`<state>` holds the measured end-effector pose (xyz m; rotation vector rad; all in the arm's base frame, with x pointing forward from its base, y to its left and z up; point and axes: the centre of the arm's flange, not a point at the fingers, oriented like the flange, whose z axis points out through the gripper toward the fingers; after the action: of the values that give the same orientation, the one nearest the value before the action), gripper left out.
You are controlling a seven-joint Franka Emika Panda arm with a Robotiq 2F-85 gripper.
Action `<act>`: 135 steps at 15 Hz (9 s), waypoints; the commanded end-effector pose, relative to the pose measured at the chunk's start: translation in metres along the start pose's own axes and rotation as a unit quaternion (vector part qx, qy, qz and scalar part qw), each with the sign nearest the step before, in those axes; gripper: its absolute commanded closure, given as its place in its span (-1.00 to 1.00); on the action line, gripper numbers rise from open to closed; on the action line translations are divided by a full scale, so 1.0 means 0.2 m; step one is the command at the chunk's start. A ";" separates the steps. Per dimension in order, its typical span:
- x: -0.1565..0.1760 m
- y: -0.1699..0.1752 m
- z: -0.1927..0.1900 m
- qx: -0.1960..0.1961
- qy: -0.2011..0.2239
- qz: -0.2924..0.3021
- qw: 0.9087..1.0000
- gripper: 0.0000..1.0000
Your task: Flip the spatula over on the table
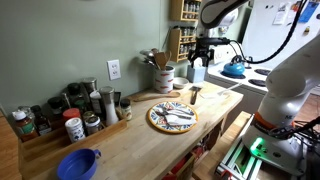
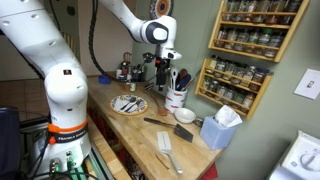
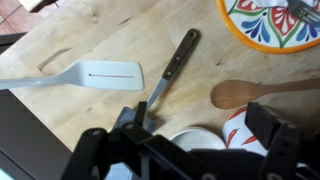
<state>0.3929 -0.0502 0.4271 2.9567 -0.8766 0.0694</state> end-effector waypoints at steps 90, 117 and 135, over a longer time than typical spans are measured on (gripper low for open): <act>0.61 -0.04 1.19 -0.410 -0.006 0.021 0.912 1.00; 0.71 0.19 1.35 -0.383 -0.065 0.080 0.918 0.74; 0.27 0.14 0.98 -0.232 0.061 0.015 0.971 0.98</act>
<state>0.4790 -0.1288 0.2100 2.3907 -0.8217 -0.1069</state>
